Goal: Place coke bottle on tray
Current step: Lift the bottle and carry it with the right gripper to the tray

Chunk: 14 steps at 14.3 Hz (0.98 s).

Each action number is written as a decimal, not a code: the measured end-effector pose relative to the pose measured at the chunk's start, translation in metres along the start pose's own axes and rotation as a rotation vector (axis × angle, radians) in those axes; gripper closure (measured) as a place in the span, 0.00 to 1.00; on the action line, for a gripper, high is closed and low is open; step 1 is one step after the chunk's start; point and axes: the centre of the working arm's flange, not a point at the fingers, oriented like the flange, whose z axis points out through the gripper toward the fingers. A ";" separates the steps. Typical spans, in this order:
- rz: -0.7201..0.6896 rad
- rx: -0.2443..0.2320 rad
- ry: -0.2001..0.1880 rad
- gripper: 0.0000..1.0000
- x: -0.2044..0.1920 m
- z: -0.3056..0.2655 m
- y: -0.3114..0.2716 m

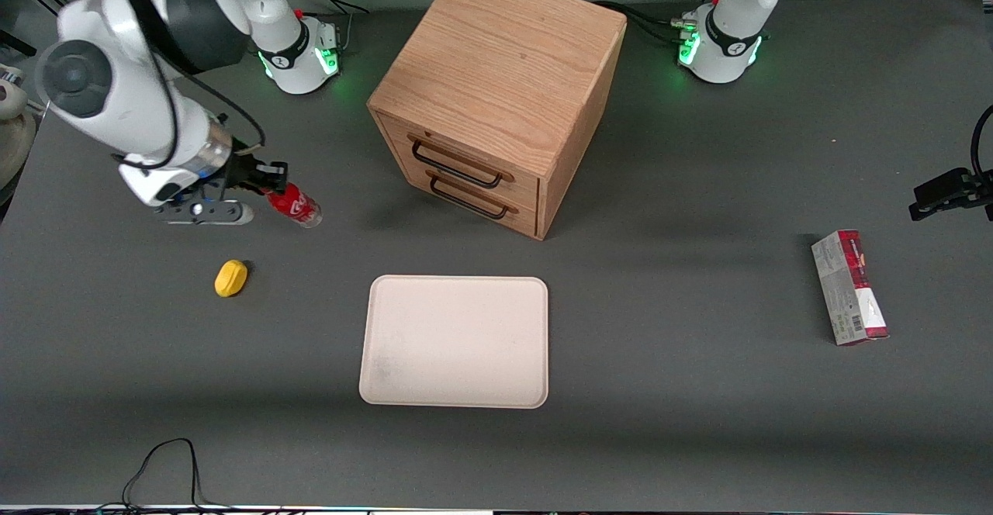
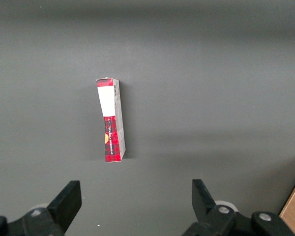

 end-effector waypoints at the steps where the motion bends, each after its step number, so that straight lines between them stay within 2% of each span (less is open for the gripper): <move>1: 0.003 -0.004 -0.018 0.68 0.014 -0.016 -0.004; 3: 0.018 -0.004 -0.027 0.68 0.045 -0.037 -0.011; 7: 0.068 0.012 0.001 0.68 0.102 -0.040 -0.018; 9: 0.110 0.019 0.012 0.68 0.130 -0.023 -0.025; 14: 0.171 0.059 0.086 0.68 0.186 0.052 -0.071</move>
